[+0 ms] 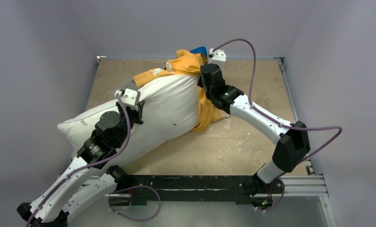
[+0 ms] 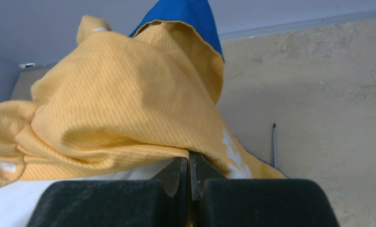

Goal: Remove the pillowcase from the pillow

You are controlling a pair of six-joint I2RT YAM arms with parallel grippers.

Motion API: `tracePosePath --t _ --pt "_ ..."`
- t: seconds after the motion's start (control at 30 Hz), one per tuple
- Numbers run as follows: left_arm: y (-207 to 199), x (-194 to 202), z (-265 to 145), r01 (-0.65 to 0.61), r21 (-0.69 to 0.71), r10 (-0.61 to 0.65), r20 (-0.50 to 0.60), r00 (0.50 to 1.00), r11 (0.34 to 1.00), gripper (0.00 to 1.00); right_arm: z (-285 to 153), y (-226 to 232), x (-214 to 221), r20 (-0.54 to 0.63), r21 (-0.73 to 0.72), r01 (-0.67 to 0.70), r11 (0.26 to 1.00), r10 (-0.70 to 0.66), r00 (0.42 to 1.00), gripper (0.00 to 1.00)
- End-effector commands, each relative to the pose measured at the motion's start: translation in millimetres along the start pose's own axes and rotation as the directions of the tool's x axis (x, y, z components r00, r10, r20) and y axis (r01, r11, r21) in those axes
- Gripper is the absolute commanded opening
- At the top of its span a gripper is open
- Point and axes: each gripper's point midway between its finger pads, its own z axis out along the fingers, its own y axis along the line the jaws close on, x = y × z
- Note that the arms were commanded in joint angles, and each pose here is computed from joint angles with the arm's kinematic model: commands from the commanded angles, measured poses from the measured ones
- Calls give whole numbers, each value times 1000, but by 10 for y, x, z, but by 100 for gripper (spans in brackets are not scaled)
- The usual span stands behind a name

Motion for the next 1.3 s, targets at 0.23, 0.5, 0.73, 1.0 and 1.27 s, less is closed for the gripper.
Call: tracePosePath --t 0.23,0.5,0.73,1.0,1.27 --pt "309 -564 -273 128 -91 -101 258 961 988 0 1 -1250 -787 191 179 -152 972 117 975 0" --pt "536 -658 -550 206 -133 -143 377 915 969 0 -207 -1920 -1215 299 219 -205 954 134 945 0" --pt "800 -678 -739 305 -217 -179 459 870 927 0 -262 -2279 -1324 333 238 -226 945 139 933 0" --pt "779 -794 -588 320 -242 -198 421 885 916 0 -862 -2209 -2085 509 131 -271 954 169 844 0" --pt "517 -1078 -89 332 -248 -270 252 929 910 0 -2011 -2044 -2942 733 -30 -275 961 208 648 0"
